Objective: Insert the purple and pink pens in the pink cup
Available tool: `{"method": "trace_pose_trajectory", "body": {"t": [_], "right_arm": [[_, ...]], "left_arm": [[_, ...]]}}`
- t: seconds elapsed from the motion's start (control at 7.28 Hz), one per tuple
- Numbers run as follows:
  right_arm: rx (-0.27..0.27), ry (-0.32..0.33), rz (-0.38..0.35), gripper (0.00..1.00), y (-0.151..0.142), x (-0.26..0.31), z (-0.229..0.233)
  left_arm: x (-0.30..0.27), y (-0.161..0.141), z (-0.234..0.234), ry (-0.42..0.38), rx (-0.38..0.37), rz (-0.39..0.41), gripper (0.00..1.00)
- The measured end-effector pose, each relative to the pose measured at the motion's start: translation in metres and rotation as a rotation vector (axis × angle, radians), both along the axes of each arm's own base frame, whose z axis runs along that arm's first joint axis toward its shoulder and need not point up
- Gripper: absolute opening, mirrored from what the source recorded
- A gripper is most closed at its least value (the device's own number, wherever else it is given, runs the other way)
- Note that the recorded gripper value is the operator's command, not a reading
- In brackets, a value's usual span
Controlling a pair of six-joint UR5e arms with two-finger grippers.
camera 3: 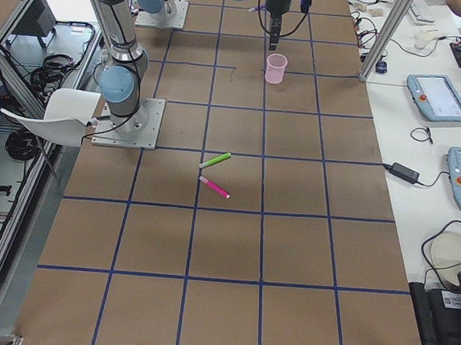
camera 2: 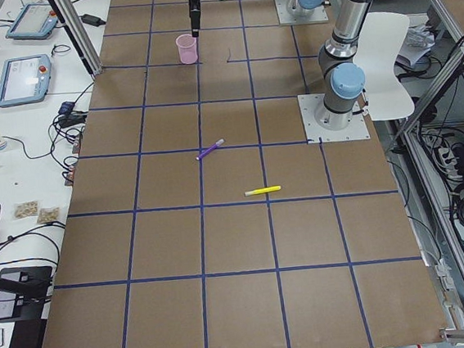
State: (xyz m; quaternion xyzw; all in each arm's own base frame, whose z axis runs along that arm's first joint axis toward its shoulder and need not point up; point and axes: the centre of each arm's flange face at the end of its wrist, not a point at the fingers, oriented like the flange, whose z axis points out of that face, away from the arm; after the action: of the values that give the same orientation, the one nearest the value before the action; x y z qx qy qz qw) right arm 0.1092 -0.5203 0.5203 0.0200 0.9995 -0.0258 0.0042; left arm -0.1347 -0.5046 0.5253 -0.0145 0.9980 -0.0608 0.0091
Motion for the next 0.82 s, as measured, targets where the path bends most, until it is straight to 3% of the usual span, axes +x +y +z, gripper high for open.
{"method": "trace_pose_trajectory", "body": {"t": [0.82], "right_arm": [[0.006,0.001,0.056,1.00,-0.0005,-0.0011,-0.0024]], "left_arm": [[0.0006,-0.0014,-0.0017,-0.002,-0.014,0.000,1.00]]}}
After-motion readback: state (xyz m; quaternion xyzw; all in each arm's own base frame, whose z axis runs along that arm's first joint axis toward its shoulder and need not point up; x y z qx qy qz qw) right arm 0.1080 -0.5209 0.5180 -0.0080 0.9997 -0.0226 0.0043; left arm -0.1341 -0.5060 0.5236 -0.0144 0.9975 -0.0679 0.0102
